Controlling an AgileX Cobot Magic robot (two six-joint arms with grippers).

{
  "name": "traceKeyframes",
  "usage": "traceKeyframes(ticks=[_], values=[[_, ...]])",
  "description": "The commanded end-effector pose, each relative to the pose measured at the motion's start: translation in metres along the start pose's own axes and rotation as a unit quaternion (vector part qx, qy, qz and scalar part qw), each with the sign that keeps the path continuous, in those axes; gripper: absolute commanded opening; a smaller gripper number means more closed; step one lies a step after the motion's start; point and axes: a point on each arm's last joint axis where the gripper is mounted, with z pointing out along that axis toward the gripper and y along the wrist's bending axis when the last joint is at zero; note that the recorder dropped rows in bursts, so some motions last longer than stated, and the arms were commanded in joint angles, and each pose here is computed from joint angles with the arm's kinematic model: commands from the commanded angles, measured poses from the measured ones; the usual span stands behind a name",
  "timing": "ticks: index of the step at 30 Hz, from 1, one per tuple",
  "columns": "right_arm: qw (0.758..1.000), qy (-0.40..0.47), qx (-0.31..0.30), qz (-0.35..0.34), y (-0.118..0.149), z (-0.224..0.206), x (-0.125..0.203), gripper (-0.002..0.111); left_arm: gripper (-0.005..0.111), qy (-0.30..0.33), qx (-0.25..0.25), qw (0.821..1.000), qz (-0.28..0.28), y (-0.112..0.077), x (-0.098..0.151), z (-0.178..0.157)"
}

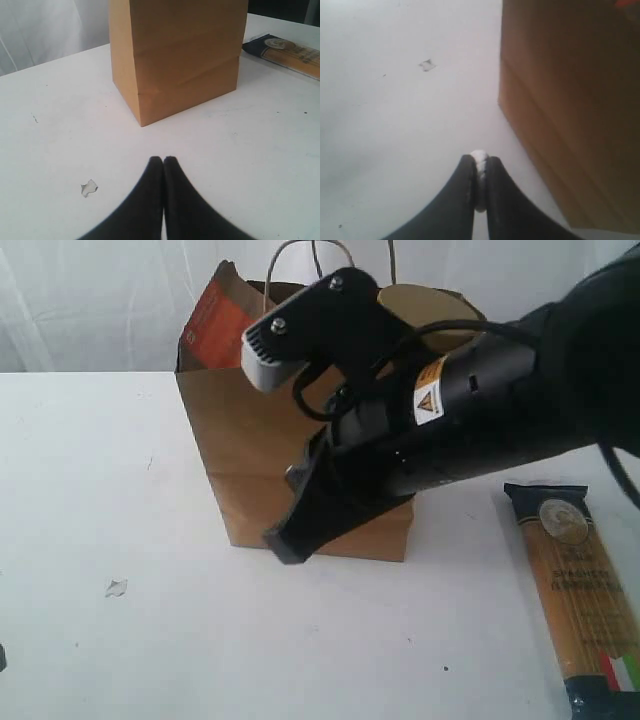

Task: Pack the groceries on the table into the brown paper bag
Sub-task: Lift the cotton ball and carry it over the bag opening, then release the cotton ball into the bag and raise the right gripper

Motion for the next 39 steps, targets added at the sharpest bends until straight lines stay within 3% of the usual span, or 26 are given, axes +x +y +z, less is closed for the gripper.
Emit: traceKeyframes(ticks=[1,7,14,27,39], values=[[0.998,-0.04,0.051,-0.021,-0.017,-0.018,-0.004,0.0,0.0,-0.003,0.001,1.0,-0.005,0.0,0.0,0.0],[0.992,-0.079,0.1,0.008,-0.042,-0.047,-0.005,0.0,0.0,-0.003,0.001,1.0,-0.005,0.0,0.0,0.0],[0.975,-0.122,0.17,0.079,-0.091,-0.074,-0.021,0.0,0.0,-0.003,0.001,1.0,-0.005,0.0,0.0,0.0],[0.977,-0.091,0.107,0.159,-0.122,-0.027,-0.065,0.0,0.0,-0.003,0.001,1.0,-0.005,0.0,0.0,0.0],[0.974,-0.096,0.089,0.184,-0.132,0.008,-0.07,0.0,0.0,-0.003,0.001,1.0,-0.005,0.0,0.0,0.0]])
